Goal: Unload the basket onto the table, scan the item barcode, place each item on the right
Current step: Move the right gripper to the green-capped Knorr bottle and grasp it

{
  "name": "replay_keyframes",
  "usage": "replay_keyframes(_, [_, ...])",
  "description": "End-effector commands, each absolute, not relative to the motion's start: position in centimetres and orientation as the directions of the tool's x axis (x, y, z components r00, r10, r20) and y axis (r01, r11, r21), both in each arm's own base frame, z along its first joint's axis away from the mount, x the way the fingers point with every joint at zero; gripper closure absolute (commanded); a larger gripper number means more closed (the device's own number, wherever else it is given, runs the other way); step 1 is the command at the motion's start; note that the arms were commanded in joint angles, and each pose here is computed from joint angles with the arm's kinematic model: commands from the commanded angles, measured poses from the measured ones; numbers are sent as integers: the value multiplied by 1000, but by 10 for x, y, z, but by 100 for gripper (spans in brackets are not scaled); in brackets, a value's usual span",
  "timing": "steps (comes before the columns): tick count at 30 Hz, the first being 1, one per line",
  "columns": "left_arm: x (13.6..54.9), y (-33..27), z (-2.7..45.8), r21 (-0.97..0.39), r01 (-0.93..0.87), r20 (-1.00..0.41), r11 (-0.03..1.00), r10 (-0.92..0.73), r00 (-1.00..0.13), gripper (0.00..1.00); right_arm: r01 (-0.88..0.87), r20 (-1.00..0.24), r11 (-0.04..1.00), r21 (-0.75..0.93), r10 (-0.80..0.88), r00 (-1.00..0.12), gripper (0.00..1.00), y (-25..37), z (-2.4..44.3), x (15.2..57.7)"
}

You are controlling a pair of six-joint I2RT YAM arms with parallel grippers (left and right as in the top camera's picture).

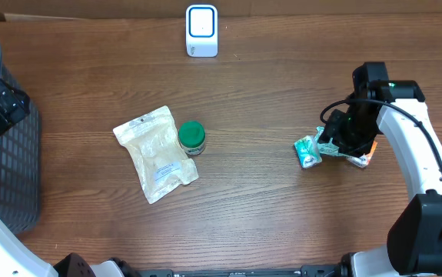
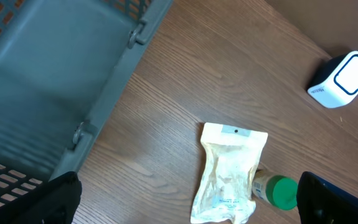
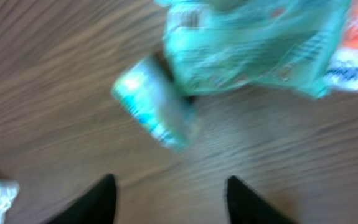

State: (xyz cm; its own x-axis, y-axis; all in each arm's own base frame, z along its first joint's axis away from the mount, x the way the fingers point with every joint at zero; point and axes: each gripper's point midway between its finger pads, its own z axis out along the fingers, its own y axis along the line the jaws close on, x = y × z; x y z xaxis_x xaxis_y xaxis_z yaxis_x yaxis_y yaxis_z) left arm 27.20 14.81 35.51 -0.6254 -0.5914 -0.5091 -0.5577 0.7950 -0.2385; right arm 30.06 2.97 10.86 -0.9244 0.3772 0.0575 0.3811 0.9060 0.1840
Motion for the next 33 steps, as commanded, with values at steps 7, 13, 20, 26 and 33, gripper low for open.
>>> replay_keyframes(7, [272,150,358,-242,-566,-515,788,-598,-614,0,-70,-103,904,421,-29,-994,34,154,155,315])
replay_keyframes(13, [272,150,358,-242,-566,-515,789,-598,-614,0,-277,-334,860,428,-134,-933,20,256,169,326])
replay_keyframes(20, [272,150,358,-242,-566,-515,789,-598,-614,0,-332,-371,862,383,-186,-910,2,311,146,324])
replay_keyframes(26, [272,150,358,-242,-566,-515,788,-598,-614,0,-340,-379,894,292,-218,-899,0,323,157,349])
replay_keyframes(33, [272,150,358,-241,-566,-515,788,-598,-614,0,-475,-403,878,62,-413,-816,0,334,151,370])
